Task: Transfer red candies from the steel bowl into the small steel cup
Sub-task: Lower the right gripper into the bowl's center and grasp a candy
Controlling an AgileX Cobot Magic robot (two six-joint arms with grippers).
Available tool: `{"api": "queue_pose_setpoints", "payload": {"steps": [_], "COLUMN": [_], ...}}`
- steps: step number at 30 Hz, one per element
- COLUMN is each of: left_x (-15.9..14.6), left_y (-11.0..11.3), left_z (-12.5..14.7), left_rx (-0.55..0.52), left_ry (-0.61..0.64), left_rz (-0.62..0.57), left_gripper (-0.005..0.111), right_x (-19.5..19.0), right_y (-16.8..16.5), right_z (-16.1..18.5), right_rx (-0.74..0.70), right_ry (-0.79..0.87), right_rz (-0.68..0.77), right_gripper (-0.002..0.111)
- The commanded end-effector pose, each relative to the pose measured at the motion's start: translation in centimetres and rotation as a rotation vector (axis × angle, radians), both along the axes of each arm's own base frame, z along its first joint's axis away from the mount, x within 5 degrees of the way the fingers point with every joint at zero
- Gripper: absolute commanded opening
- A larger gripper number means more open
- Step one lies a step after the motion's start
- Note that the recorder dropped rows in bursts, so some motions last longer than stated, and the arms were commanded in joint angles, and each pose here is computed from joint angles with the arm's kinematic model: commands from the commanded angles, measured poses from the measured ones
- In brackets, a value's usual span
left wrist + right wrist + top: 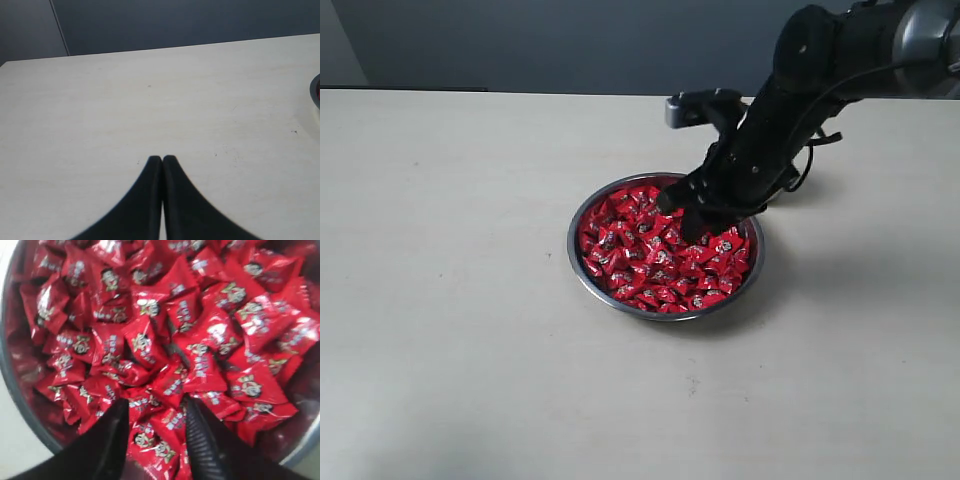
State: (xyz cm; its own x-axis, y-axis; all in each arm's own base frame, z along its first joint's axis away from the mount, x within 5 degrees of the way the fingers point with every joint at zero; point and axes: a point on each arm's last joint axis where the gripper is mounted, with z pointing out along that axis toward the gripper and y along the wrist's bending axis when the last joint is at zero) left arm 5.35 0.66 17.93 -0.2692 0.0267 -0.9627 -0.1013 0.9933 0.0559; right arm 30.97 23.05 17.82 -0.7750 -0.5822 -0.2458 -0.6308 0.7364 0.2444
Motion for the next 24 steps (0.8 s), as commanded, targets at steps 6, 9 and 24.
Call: {"api": "queue_pose_setpoints", "payload": {"steps": [6, 9, 24], "left_x": [0.0, 0.0, 0.0], "left_y": [0.0, 0.0, 0.0], "left_z": [0.4, 0.4, 0.4], "left_rx": [0.002, 0.002, 0.002], "left_ry": [-0.021, -0.021, -0.021], "left_rz": [0.0, 0.0, 0.0], "left_gripper": [0.0, 0.0, 0.0], "right_x": [-2.1, -2.0, -1.8], "right_y": [3.5, 3.5, 3.2], "right_z": [-0.2, -0.2, -0.3], "right_rx": [0.019, 0.016, -0.024], "right_ry": [-0.115, -0.13, -0.156], "right_rz": [0.21, 0.213, 0.246], "right_gripper": [0.037, 0.037, 0.037]}}
